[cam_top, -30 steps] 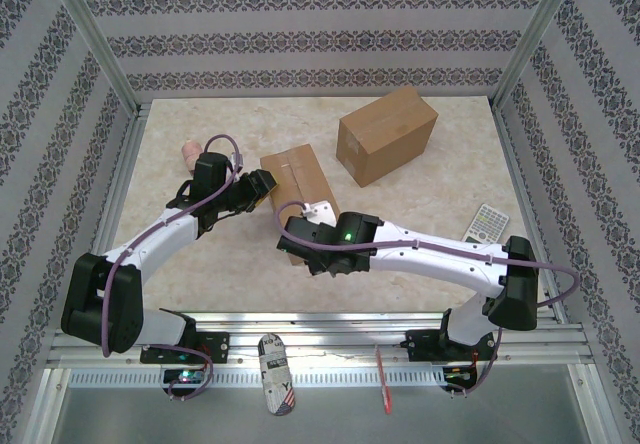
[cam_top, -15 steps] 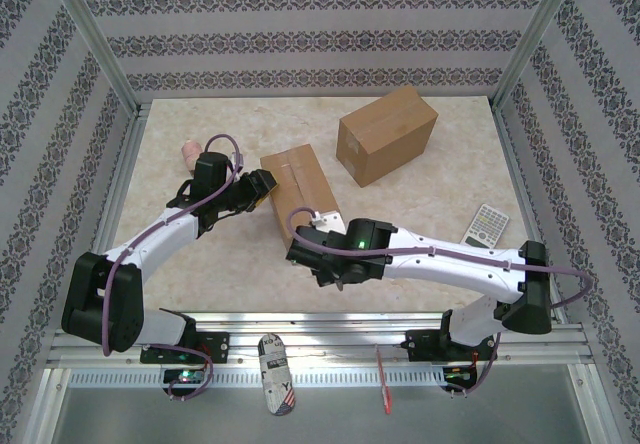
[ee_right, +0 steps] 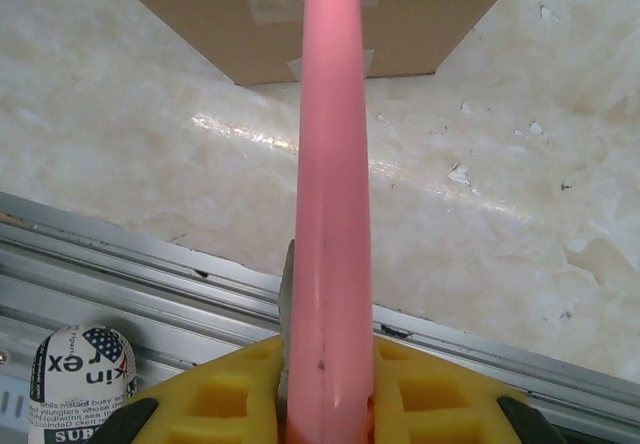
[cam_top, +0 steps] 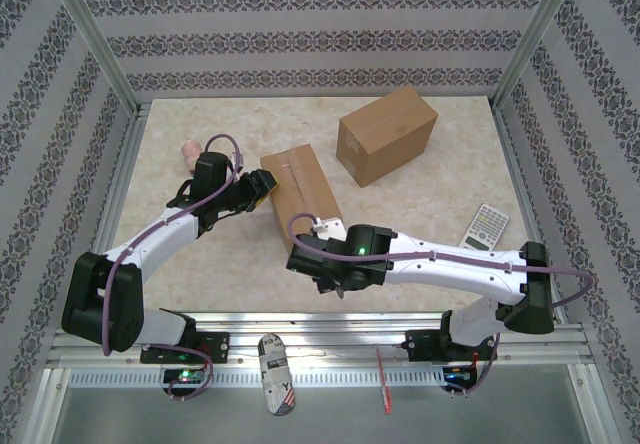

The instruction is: Unpack the express box

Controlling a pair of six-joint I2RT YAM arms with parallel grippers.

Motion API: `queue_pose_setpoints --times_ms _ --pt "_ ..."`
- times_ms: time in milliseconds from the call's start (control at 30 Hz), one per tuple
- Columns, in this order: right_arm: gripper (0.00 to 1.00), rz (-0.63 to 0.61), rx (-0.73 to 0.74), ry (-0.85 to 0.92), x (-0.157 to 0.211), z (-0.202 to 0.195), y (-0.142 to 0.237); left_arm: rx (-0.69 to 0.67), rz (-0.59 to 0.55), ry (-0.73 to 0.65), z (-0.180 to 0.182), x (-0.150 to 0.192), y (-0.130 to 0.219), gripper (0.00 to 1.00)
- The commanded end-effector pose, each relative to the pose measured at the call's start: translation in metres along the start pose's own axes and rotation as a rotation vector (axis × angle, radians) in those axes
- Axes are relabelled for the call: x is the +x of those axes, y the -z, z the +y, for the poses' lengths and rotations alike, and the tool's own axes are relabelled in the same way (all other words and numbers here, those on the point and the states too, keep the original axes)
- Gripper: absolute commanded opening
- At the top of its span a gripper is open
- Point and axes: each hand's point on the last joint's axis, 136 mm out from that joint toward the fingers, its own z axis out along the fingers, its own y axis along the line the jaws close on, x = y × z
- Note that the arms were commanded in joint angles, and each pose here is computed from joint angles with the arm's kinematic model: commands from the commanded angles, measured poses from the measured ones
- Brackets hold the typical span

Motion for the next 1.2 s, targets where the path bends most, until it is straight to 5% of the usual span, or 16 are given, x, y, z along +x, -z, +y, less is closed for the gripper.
queue_pose_setpoints --times_ms 0,500,800,967,1167 --pt "0.0 0.178 0.107 0.007 0.046 -0.029 -0.001 -0.255 -0.02 0.103 0.074 0.005 -0.005 0.49" --pt "0.0 0.142 0.096 -0.026 0.051 -0.037 0.008 -0.216 -0.017 0.088 0.061 0.001 -0.006 0.5" --pt "0.0 0.05 0.187 -0.088 0.033 -0.089 0.023 -0.094 -0.052 -0.093 -0.019 -0.022 0.03 0.72" --pt "0.0 -0.035 0.222 -0.148 0.012 -0.118 0.018 -0.193 -0.112 -0.211 -0.037 -0.041 0.061 0.68" --pt "0.0 -0.122 0.227 -0.215 -0.017 -0.126 -0.003 -0.3 -0.129 -0.294 -0.041 -0.084 0.053 0.56"
